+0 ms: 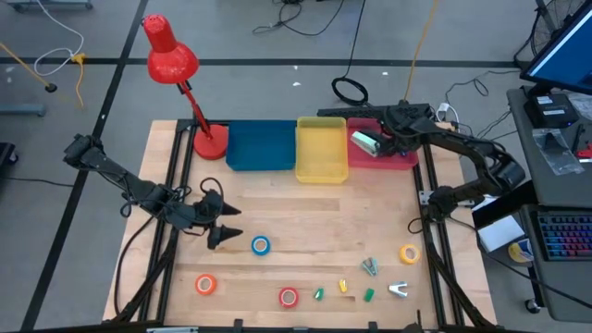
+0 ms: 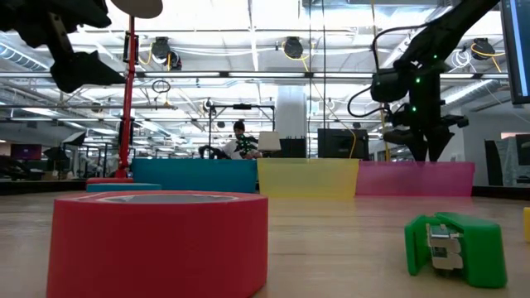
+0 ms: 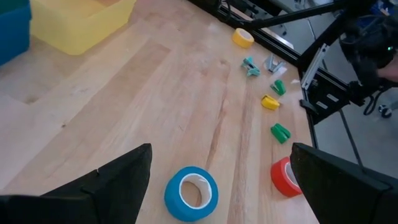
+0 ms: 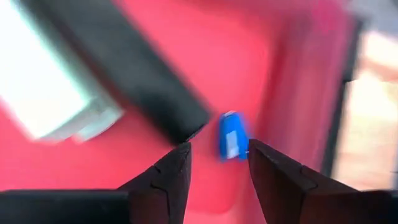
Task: Pick and place Stapler, Stapler remover, tape
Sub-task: Put the right green stapler into the pink bin
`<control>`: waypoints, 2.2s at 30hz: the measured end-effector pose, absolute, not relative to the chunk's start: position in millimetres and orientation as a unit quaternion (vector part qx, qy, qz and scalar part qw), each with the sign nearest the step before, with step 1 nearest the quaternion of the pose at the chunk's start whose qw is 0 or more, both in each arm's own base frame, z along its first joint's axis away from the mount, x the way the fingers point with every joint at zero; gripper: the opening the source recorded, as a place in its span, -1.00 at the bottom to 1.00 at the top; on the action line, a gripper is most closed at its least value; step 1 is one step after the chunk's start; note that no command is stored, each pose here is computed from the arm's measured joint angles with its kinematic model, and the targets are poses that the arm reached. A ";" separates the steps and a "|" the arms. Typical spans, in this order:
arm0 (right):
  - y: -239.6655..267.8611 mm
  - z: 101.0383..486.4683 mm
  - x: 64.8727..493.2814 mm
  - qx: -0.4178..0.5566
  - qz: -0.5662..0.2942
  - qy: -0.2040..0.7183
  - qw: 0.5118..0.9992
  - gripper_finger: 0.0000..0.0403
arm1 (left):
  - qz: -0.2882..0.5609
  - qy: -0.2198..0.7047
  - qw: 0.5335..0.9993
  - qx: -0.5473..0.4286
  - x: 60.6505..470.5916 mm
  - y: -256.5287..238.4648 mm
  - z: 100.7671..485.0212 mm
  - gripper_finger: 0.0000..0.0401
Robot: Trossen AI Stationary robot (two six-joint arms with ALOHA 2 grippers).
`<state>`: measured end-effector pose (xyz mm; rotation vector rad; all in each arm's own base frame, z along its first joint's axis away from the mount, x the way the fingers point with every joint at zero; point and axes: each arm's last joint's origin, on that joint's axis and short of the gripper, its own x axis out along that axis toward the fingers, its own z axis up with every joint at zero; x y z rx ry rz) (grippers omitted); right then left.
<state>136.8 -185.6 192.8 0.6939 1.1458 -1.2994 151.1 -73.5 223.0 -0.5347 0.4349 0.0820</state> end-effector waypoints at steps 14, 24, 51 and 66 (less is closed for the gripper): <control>-111.0 229.6 163.9 0.411 -0.341 0.467 0.705 -0.41 | 0.031 0.218 0.940 -0.259 151.0 -74.1 222.6 0.89; -13.1 259.8 182.5 0.531 -0.200 0.433 0.701 -0.48 | 0.028 0.219 0.943 -0.249 150.9 -74.1 222.6 0.89; 188.0 207.1 191.3 0.711 -0.262 0.492 0.428 -0.48 | 0.026 0.226 0.949 -0.217 150.3 -73.6 221.2 0.89; 204.1 184.5 192.1 0.692 -0.284 0.507 0.429 -0.48 | 0.032 0.233 0.949 -0.210 149.5 -72.9 219.4 0.89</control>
